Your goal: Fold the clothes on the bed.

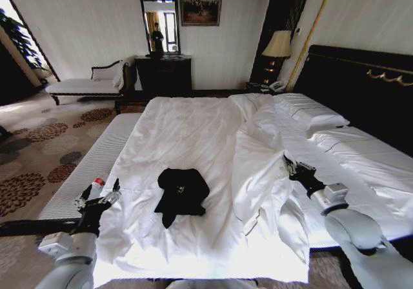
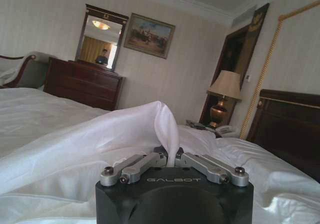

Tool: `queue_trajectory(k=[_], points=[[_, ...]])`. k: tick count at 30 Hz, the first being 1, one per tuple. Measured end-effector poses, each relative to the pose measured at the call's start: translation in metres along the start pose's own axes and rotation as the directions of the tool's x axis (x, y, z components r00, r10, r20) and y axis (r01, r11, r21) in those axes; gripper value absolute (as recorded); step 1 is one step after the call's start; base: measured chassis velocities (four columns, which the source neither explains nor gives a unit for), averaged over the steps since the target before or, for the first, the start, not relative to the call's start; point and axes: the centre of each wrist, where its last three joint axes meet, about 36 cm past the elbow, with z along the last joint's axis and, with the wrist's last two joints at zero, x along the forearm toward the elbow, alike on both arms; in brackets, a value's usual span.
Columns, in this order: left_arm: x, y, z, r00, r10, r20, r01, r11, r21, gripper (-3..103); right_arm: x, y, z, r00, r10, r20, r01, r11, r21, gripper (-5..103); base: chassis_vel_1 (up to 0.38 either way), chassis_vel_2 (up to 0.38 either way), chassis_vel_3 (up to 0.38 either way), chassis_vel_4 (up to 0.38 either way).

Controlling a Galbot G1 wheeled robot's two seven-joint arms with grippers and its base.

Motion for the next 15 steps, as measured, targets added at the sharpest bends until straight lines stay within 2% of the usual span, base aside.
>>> queue_trajectory(k=[3, 7, 9, 10, 14, 15], points=[[-0.004, -0.001, 0.001, 1.000, 0.012, 0.003, -0.012, 1.000, -0.001, 99, 0.014, -0.024, 0.008, 0.995, 0.096, -0.013, -0.096, 0.995, -0.011, 1, 0.000, 0.000, 0.000, 0.000], [-0.007, -0.003, 0.000, 1.000, 0.018, 0.006, -0.018, 1.000, 0.001, 99, 0.024, -0.040, 0.009, 0.986, 0.168, -0.014, -0.168, 0.985, -0.043, 1, 0.000, 0.000, 0.000, 0.000], [-0.010, -0.003, 0.000, 1.000, 0.021, 0.007, -0.021, 1.000, 0.002, 99, 0.034, -0.064, 0.013, 0.963, 0.268, -0.023, -0.268, 0.962, -0.056, 1, 0.000, 0.000, 0.000, 0.000], [-0.010, -0.003, 0.000, 1.000, 0.021, 0.007, -0.021, 1.000, 0.002, 99, 0.034, -0.064, 0.013, 0.963, 0.268, -0.023, -0.268, 0.962, -0.056, 1, 0.000, 0.000, 0.000, 0.000], [-0.013, -0.002, -0.001, 1.000, 0.024, 0.007, -0.024, 1.000, 0.002, 99, 0.052, -0.110, 0.028, 0.900, 0.432, -0.061, -0.435, 0.898, -0.061, 1, 0.000, 0.000, 0.000, 0.000], [-0.013, -0.002, -0.001, 1.000, 0.024, 0.007, -0.024, 1.000, 0.002, 99, 0.052, -0.110, 0.028, 0.900, 0.432, -0.061, -0.435, 0.898, -0.061, 1, 0.000, 0.000, 0.000, 0.000]])
